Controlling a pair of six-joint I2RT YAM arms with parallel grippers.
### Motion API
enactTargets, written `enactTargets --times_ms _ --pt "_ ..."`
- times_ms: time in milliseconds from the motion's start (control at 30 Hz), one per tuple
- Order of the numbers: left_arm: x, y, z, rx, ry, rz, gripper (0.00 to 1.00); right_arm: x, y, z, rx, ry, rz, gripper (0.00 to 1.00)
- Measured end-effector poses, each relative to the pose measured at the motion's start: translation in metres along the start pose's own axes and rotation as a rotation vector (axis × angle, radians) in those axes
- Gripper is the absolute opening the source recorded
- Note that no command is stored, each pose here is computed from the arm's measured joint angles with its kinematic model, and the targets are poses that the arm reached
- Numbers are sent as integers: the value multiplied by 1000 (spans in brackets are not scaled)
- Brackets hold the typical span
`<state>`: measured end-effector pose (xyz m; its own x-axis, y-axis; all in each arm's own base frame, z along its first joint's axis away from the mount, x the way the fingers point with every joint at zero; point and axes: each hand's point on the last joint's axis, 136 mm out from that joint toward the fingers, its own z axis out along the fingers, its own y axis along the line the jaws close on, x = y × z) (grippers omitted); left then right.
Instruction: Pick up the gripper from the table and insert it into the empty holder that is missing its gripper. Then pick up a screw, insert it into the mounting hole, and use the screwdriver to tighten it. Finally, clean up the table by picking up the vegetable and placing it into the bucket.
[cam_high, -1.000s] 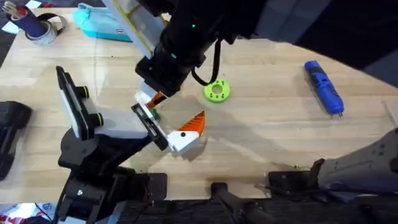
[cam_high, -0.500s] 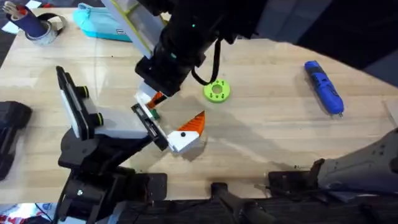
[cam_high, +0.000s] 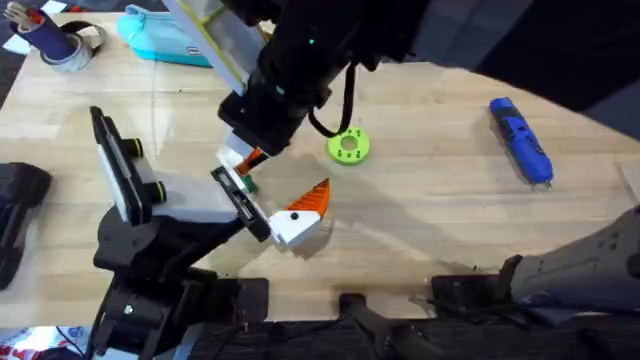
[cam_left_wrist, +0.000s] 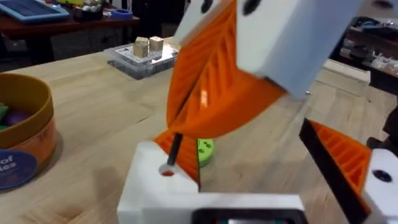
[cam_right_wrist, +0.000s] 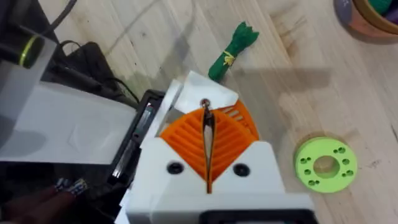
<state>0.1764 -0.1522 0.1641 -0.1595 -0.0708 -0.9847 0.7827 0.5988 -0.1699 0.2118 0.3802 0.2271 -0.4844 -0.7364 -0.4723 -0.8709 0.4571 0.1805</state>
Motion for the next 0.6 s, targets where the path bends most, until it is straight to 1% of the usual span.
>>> enactTargets --times_ms 333,600 --pt "0 0 0 0 0 -2 991 5 -2 12 -3 37 8 7" --pt "0 0 0 -1 0 -3 991 4 -2 12 -4 33 7 7"
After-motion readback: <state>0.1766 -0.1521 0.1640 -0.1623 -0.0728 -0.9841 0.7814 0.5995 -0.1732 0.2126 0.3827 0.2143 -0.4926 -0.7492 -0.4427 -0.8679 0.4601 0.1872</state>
